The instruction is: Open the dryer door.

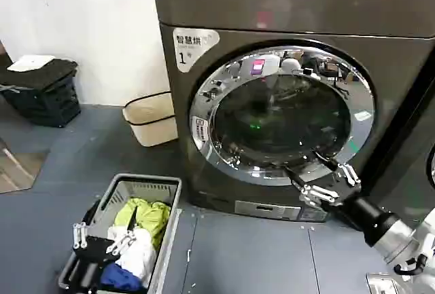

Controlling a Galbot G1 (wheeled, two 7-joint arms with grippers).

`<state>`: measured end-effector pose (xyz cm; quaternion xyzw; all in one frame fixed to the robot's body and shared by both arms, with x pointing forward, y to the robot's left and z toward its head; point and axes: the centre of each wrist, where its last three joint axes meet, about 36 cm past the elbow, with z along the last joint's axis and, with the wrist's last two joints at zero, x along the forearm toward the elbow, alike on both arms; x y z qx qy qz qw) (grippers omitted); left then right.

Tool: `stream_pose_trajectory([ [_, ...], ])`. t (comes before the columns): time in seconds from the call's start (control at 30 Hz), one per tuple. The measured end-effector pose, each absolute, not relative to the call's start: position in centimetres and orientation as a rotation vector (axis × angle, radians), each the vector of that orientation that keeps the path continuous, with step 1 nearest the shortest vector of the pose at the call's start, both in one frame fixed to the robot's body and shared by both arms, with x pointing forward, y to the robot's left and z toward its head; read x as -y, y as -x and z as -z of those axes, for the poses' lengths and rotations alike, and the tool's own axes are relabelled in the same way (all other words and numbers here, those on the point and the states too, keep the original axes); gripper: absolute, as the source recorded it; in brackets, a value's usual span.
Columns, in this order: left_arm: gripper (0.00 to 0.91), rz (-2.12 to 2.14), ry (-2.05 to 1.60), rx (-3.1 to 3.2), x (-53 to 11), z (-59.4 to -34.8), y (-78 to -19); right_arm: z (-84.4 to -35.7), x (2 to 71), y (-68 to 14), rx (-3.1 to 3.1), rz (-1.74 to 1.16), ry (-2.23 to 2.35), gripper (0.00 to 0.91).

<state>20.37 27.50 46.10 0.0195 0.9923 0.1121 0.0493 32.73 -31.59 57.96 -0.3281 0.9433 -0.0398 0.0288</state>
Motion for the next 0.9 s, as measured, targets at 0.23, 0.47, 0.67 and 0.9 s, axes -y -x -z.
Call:
stream_pose_trajectory([
  [0.23, 0.907, -0.348, -0.069, -3.011, -27.3, -46.8, -20.1, -55.4, 31.7, -36.0, -2.896, 0.125, 1.025, 0.907],
  [0.47, 0.907, -0.354, -0.071, -3.002, -27.2, -47.4, -19.9, -53.8, 31.3, -38.8, -2.91, 0.109, 1.051, 0.907],
  [0.67, 0.907, -0.362, -0.076, -2.996, -27.2, -47.4, -19.8, -53.3, 30.5, -41.1, -2.898, 0.104, 1.102, 0.907],
  [0.9, 0.907, -0.36, -0.082, -2.989, -27.2, -47.5, -19.7, -53.4, 29.0, -43.2, -2.863, 0.096, 1.173, 0.907],
])
